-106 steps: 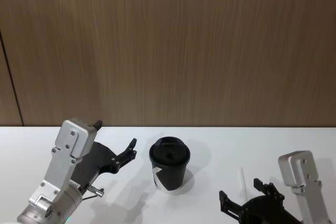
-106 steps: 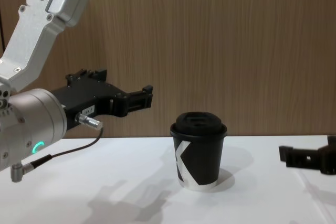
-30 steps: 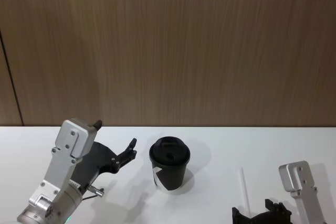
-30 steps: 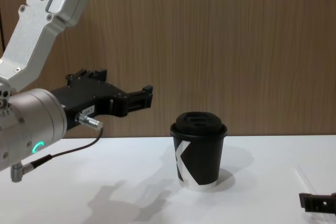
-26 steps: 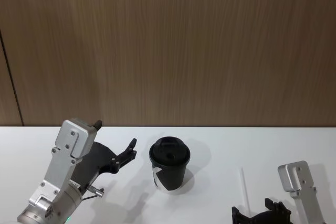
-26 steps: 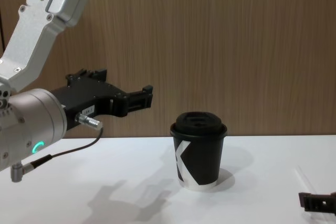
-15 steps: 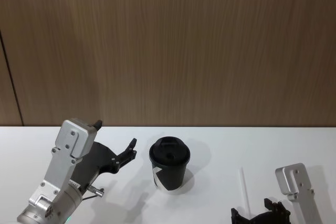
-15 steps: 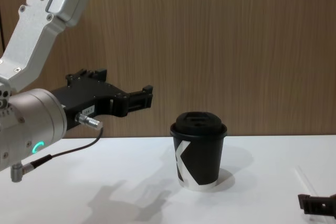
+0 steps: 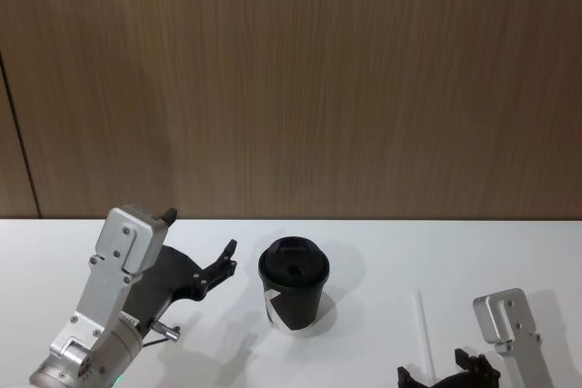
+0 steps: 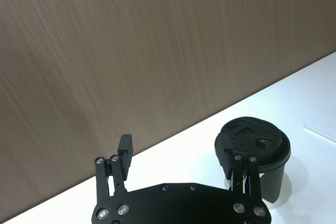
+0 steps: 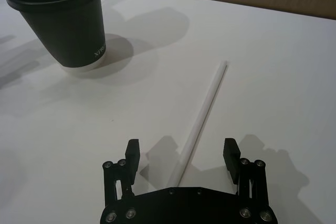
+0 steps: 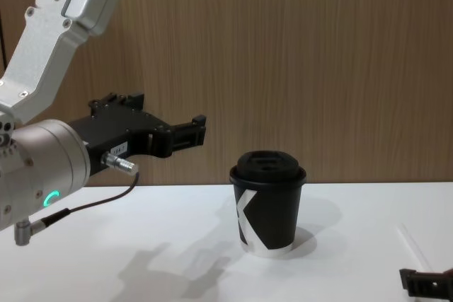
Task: Pick up the straw with one hand, pass it to the other hand, and insert it into the cup.
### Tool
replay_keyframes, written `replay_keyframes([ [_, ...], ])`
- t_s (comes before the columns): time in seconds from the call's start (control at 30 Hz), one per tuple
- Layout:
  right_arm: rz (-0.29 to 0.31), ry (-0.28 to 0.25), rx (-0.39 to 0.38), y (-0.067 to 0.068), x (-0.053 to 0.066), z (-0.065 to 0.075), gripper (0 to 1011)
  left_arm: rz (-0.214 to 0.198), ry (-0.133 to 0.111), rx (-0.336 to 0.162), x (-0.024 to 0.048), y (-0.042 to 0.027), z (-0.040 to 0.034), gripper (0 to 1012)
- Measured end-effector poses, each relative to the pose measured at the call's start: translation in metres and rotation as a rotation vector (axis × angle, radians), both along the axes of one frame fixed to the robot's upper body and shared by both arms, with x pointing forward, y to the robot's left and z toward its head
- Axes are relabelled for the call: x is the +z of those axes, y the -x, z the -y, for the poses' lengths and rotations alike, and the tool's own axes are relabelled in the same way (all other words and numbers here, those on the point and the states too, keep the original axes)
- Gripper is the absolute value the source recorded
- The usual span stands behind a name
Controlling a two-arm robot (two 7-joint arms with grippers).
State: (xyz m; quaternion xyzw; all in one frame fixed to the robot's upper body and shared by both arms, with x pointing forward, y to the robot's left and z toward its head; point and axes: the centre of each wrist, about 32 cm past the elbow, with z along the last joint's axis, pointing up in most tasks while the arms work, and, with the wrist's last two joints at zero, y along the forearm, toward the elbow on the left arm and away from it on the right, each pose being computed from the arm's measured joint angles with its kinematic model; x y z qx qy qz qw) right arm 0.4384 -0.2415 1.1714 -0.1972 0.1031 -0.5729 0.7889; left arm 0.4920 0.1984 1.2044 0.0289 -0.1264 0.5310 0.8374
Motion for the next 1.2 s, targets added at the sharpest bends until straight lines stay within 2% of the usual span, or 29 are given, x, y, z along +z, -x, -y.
replay_keyframes([
  [0.57,-0.028,-0.015,-0.005,0.0003,-0.0011,-0.0013,1001,0.000,0.000,0.000,0.0000,0.0000,0.0000,1003],
  [0.67,-0.031,-0.016,-0.006,0.0003,-0.0014,-0.0014,968,0.000,0.000,0.000,0.0000,0.0000,0.0000,1002],
  [0.93,-0.036,-0.019,-0.007,0.0003,-0.0018,-0.0015,788,0.000,0.000,0.000,0.0000,0.0000,0.0000,1002],
  [0.97,-0.037,-0.019,-0.007,0.0003,-0.0019,-0.0015,731,0.000,0.000,0.000,0.0000,0.0000,0.0000,1003],
  [1.03,-0.038,-0.020,-0.007,0.0004,-0.0020,-0.0015,691,0.000,0.000,0.000,0.0000,0.0000,0.0000,1003],
  [1.07,-0.038,-0.020,-0.007,0.0004,-0.0020,-0.0015,632,0.000,0.000,0.000,0.0000,0.0000,0.0000,1003],
  [1.13,-0.039,-0.020,-0.007,0.0004,-0.0021,-0.0015,593,0.000,0.000,0.000,0.0000,0.0000,0.0000,1003],
  [1.2,-0.039,-0.020,-0.007,0.0004,-0.0022,-0.0014,513,0.000,0.000,0.000,0.0000,0.0000,0.0000,1003],
])
